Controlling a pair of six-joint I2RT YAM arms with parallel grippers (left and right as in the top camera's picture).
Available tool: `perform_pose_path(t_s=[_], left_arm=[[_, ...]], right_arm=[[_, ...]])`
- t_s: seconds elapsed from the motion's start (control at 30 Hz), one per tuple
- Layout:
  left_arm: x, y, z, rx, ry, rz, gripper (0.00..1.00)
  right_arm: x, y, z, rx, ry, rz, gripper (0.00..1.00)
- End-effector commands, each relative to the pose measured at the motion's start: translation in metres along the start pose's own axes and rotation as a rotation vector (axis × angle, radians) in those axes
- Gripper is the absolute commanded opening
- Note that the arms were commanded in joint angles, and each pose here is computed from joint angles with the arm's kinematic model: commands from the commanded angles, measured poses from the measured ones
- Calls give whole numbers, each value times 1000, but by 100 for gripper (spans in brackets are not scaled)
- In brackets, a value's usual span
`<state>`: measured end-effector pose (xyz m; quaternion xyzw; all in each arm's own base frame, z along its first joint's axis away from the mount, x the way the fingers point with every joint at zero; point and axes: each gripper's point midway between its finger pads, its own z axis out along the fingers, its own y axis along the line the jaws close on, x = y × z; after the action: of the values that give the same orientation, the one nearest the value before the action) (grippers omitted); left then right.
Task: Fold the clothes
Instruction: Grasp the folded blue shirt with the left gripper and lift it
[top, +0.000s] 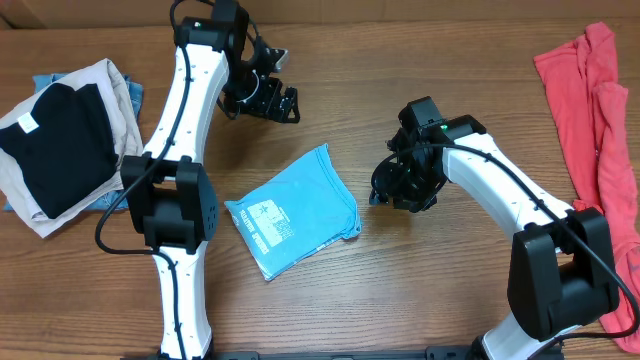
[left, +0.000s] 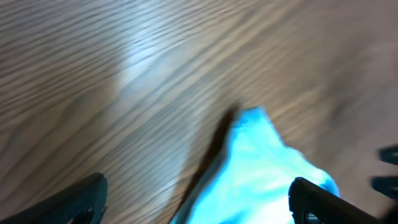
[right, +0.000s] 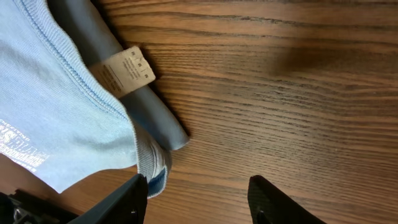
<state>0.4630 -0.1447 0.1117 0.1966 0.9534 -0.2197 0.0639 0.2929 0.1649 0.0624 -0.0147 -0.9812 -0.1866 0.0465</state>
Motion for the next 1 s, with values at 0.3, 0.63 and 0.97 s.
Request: perform_pose_path(t_s=[0.3,0.63,0.97], left_arm=[[24,-28,89,243,171,21,95],[90,-37,133,251,480,-7,76],[104,-31,138,222,548,14,12]], right_arm=[[1,-2,1,8,3,-2,55],[0,-3,1,11,0,-3,56],[0,-4,1,18,-1,-2,56]])
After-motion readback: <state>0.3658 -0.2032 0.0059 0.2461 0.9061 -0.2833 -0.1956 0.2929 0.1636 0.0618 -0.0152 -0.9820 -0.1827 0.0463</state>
